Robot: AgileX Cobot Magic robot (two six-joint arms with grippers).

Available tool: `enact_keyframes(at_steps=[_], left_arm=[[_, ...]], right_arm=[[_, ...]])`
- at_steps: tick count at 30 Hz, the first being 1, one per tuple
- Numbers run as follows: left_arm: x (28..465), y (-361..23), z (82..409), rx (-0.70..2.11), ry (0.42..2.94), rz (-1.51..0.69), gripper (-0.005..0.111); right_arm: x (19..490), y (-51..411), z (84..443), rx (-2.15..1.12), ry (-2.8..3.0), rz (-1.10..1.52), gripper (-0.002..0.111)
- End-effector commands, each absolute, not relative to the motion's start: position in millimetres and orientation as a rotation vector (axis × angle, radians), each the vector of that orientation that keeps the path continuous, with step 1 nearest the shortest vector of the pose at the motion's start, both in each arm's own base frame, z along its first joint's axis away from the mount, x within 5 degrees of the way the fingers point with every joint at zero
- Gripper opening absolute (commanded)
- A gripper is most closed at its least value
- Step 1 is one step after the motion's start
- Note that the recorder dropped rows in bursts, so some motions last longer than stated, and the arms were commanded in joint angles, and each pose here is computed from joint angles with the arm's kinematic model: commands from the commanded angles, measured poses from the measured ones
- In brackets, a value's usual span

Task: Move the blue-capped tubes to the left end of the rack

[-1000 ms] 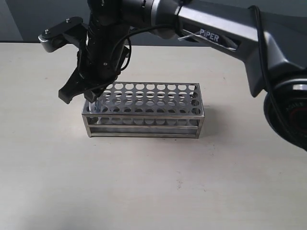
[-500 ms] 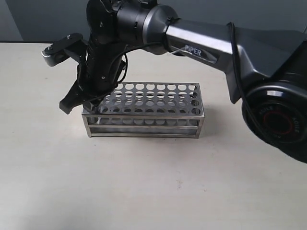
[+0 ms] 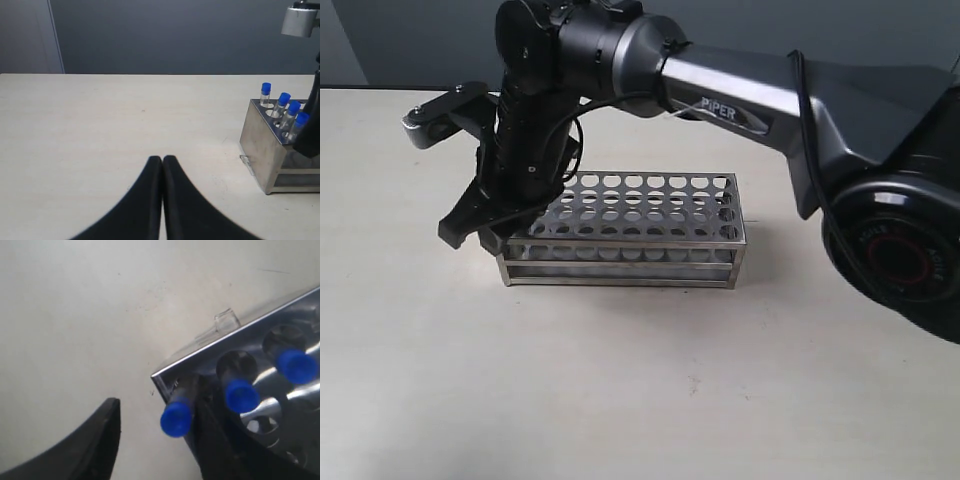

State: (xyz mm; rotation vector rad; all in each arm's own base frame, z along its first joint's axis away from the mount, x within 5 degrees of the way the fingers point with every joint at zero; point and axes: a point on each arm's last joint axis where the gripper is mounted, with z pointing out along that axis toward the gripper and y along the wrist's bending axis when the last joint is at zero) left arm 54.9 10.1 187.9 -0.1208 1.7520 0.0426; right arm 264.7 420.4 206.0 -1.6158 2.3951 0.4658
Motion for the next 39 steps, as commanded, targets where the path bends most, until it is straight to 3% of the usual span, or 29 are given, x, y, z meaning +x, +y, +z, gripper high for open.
enact_keyframes(at_steps=[1,15,17,22,30,39], left_arm=[[54.8,9.4,189.7,-0.114,1.740,0.033,0.001],[54.8,9.4,189.7,-0.114,1.740,0.033,0.001],[54.8,9.4,189.7,-0.114,1.740,0.033,0.001],[54.8,9.4,189.7,-0.114,1.740,0.033,0.001],[54.8,9.4,189.7,-0.114,1.740,0.033,0.001],[54.8,9.4,189.7,-0.114,1.740,0.033,0.001]], right_arm=[[262.2,413.8,228.4,-1.609,2.378,0.468,0.046],[260.4,376.5,303.5,-1.520,2.293,0.204,0.044],[257.8,367.7,324.3,-1.495,2.245,0.181,0.035],[244.2,336.4,386.8,-1.391,2.126,0.164,-0.001],[205.4,277.7,473.9,-1.222,1.971,0.254,-0.001],[173.8,233.5,520.1,-0.978,1.963,0.417,-0.001]])
